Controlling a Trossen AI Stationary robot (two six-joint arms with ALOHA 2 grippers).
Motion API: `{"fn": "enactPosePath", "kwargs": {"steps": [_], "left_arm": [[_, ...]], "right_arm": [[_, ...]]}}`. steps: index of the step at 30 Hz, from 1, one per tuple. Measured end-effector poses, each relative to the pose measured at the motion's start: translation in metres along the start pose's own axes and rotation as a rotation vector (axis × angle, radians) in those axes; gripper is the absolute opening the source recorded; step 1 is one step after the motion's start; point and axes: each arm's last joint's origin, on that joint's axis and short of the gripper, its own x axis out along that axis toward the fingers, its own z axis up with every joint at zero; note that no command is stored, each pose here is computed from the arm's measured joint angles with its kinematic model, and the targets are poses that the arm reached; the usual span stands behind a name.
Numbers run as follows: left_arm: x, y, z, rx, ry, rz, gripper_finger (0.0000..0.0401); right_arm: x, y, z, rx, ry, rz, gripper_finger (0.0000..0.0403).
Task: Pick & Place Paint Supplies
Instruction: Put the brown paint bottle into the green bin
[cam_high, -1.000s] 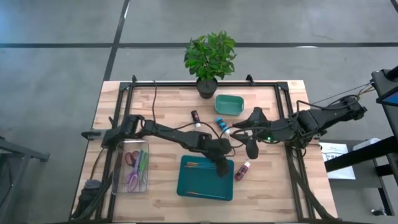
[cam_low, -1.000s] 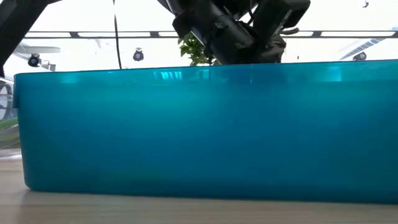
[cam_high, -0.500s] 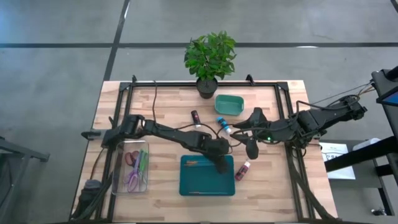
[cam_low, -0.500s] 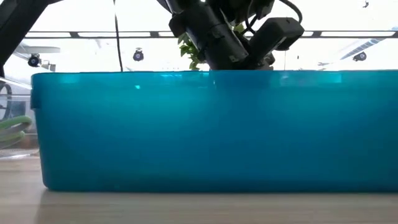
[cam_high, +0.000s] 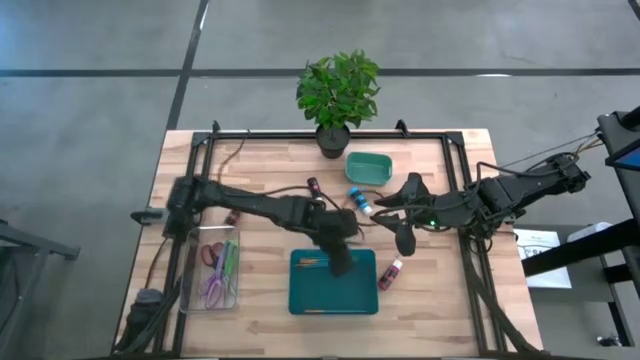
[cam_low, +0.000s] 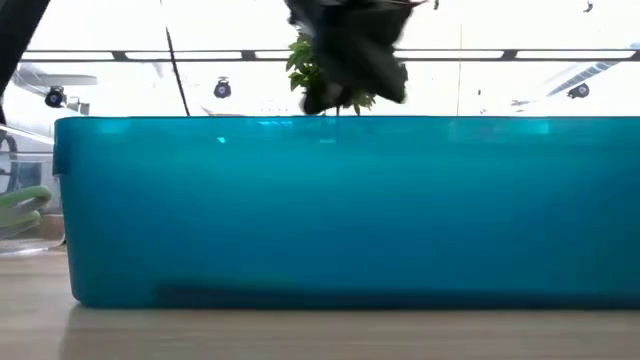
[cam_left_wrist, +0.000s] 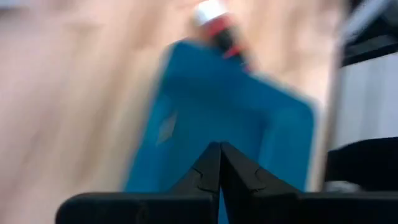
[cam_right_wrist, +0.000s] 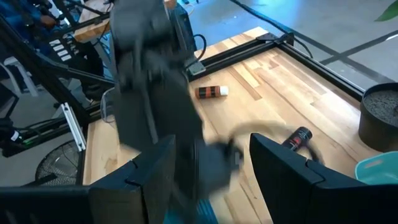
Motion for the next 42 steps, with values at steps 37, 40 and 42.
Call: {"fn": "enactPosePath", "kwargs": {"steps": [37,40,42], "left_arm": [[-0.105,0.247,-0.107,-0.767,0.754,0.515,0.0363],[-0.101,0.255,-0.112,-0.803,0.725,0.518,0.0365],[-0.099,0.259,-0.115,-0.819,0.718,0.517,0.0365]], "right_arm": [[0.0,-0.002,0.002,-0.023,-0.05,-0.069,0.0204],[0.0,-0.002,0.002,-0.026,-0.049,-0.069,0.0204],[0.0,-0.002,0.002,-0.025,-0.049,-0.069,0.0204]]}}
